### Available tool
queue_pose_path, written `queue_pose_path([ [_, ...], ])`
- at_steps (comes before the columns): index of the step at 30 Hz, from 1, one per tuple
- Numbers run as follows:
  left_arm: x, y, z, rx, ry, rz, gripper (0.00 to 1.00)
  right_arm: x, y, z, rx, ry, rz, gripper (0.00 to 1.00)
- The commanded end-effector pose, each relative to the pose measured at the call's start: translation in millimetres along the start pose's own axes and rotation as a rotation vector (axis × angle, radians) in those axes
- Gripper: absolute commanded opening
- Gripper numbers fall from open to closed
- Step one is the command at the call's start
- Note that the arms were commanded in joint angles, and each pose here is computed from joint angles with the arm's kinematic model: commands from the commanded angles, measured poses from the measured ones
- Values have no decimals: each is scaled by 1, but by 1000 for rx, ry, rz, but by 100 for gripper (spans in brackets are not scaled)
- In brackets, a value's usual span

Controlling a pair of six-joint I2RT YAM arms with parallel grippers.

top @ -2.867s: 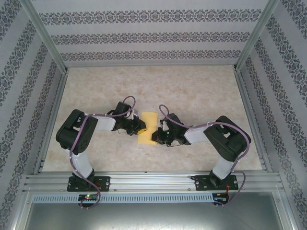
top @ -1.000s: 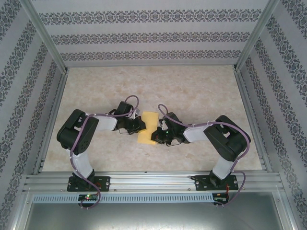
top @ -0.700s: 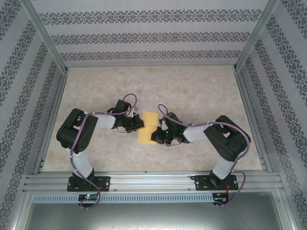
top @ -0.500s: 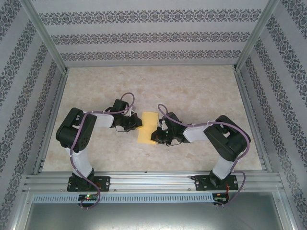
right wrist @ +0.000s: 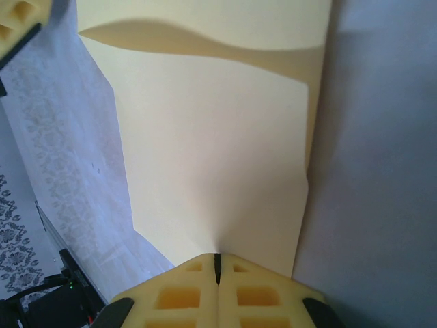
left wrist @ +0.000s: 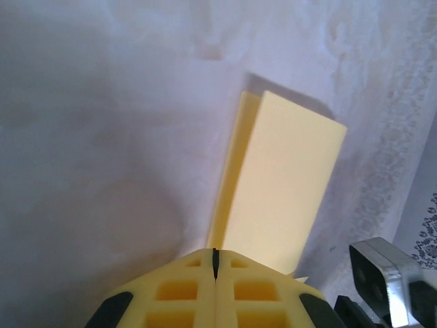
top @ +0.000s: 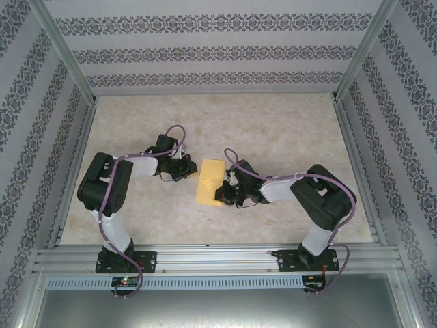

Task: Fold a paper plane with a square sheet of paper (pick it up from the middle)
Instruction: Fold the triangle a second time at the center of the table.

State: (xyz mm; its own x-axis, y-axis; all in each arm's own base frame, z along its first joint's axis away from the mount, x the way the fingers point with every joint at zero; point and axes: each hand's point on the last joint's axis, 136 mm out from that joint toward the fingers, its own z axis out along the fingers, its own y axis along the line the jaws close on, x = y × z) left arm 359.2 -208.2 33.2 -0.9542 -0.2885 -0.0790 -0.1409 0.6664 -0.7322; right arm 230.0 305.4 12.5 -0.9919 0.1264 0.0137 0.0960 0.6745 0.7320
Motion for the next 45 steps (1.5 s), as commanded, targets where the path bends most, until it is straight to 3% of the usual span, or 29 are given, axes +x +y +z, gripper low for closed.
queue_pose_path([
  [1, -2, -21, -19, 34, -22, 35, 0, 33, -68, 6, 239, 81, 91, 0],
  [6, 24, -44, -20, 67, 29, 85, 0, 31, -66, 6, 234, 80, 89, 0],
  [16, 63, -38, 7, 77, 140, 97, 0, 30, -64, 7, 228, 77, 87, 0],
  [23, 58, -4, 22, -53, 127, 68, 0, 29, -57, 6, 202, 71, 70, 0],
  [30, 65, 26, 29, -163, 148, 15, 0, 12, -4, -9, 77, 16, -24, 0],
  [36, 67, 27, 27, -167, 149, 10, 0, -4, 38, -16, 2, -21, -80, 0],
  [45, 66, 24, 26, -156, 145, 7, 0, -21, 30, 17, 56, 24, -43, 0],
])
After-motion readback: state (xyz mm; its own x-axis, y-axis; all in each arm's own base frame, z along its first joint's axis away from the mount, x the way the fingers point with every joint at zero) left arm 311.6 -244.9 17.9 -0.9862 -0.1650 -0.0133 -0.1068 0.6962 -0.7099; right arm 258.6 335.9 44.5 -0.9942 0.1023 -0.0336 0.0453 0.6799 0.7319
